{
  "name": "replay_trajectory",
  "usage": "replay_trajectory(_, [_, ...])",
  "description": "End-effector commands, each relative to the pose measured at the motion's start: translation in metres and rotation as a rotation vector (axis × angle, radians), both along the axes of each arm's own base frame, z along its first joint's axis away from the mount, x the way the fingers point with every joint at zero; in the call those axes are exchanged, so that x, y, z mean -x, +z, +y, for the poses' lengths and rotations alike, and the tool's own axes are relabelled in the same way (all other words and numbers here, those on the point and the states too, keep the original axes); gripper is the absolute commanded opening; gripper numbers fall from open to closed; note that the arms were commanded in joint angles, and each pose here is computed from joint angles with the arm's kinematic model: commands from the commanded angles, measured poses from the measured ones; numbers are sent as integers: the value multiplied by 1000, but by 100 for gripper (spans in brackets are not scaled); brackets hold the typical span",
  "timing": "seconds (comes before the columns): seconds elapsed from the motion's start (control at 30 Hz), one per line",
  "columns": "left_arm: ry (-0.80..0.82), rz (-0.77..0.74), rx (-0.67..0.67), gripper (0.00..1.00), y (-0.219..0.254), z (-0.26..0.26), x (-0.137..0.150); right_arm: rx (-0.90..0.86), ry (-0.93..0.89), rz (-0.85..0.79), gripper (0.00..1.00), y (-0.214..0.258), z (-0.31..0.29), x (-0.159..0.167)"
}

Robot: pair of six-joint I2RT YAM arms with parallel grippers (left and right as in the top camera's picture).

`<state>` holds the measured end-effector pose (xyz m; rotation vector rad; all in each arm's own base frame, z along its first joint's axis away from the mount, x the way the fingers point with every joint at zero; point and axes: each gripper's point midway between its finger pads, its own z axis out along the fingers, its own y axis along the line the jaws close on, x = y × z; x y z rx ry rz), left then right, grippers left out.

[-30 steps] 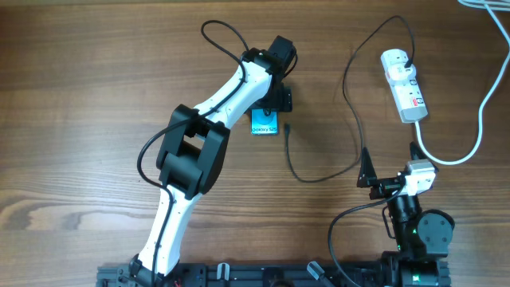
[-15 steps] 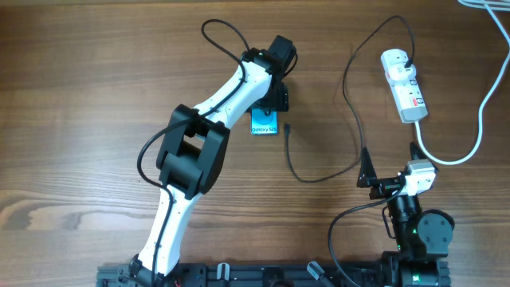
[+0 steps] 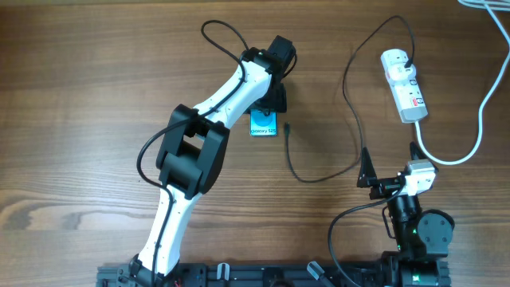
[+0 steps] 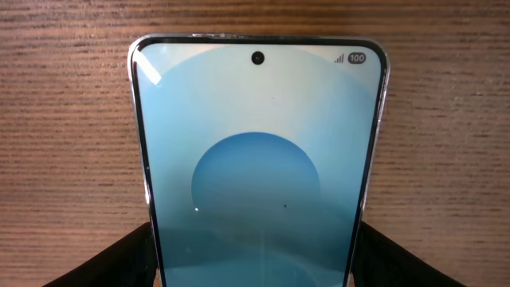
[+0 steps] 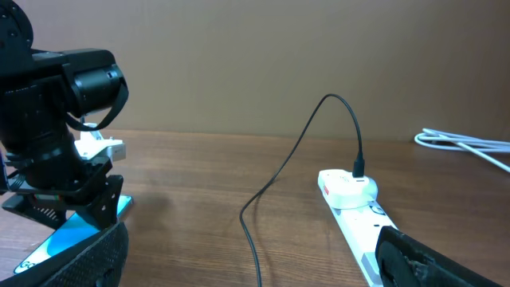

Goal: Plug charger to phone and switch on socket

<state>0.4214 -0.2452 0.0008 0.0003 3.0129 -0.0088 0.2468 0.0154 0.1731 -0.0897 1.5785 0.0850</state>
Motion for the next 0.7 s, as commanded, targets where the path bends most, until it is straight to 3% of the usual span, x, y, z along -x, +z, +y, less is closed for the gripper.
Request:
replay_trajectory(0.0, [-2, -14, 14, 72, 16, -2, 1, -10, -3, -3, 100, 1, 0, 0])
replay_trajectory(0.6, [-5, 25, 9, 74, 13, 0, 12, -10, -3, -3, 100, 1, 0, 0])
replay_trajectory(0.67, [-5, 38, 0, 91, 8, 2, 15, -10, -3, -3, 100, 1, 0, 0])
